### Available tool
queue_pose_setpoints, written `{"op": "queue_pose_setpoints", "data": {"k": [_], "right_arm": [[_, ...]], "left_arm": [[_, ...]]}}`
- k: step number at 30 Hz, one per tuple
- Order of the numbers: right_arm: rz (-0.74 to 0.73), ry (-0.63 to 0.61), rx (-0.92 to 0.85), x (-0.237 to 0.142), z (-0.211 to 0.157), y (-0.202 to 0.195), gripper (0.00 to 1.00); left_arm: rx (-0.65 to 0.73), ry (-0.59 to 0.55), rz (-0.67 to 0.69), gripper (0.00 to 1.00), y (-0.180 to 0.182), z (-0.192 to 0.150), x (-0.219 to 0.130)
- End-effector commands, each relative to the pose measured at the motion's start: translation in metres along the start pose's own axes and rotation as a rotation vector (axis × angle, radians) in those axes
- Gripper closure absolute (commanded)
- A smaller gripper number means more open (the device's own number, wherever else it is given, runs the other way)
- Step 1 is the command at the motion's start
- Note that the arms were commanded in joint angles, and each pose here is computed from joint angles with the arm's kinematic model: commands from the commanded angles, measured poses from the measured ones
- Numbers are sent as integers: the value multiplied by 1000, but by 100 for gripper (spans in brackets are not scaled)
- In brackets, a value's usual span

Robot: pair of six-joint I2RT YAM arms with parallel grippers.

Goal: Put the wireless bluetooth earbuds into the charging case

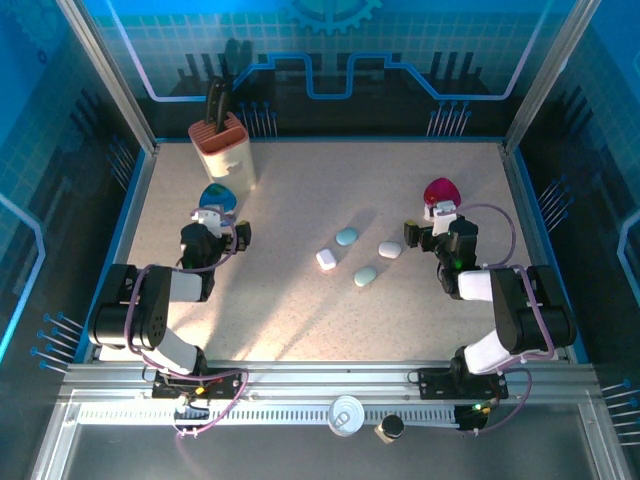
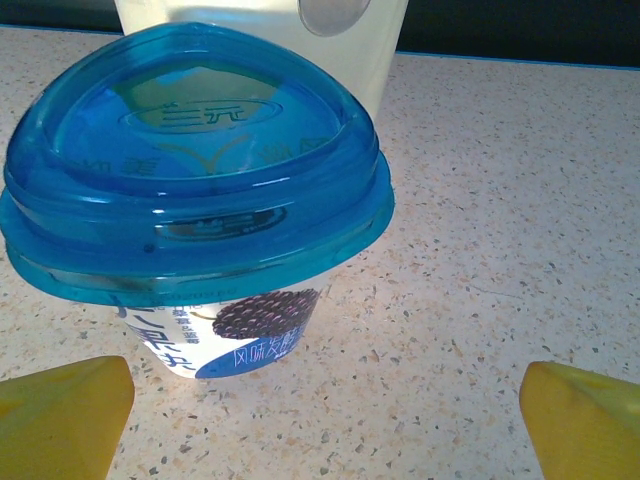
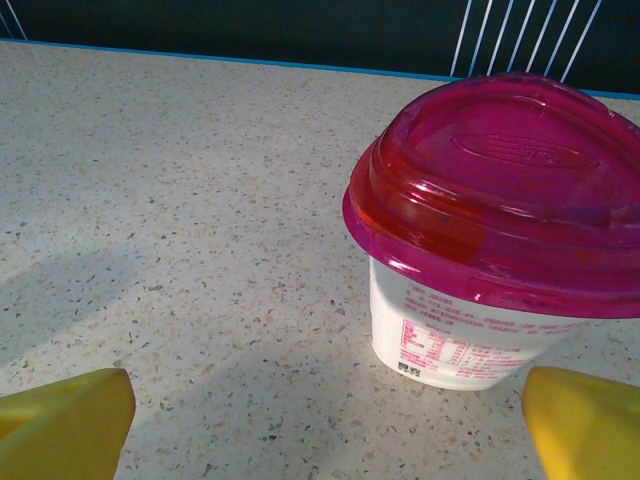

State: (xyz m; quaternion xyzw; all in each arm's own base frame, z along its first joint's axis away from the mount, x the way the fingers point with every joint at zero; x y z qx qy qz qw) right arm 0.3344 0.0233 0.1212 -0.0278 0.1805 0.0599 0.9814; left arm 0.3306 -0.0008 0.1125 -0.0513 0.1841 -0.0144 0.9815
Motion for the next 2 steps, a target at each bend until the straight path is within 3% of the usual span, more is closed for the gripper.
{"op": "queue_pose_setpoints", "data": {"k": [1, 2], "right_arm": [[0, -20, -9, 0, 1, -1, 0], [1, -20, -8, 0, 1, -1, 0]], "left_arm": [[-1, -35, -23, 1, -2, 6, 0], [-2, -34, -23, 1, -2, 6, 0]]}}
Point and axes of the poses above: each hand's point on the last joint's axis, 136 mm out from that joint toward the fingers, its own x axis out along the fingers, its own y axis along the line the jaws close on, z = x × y, the point moved 7 cm from there along -x, back along the fingers
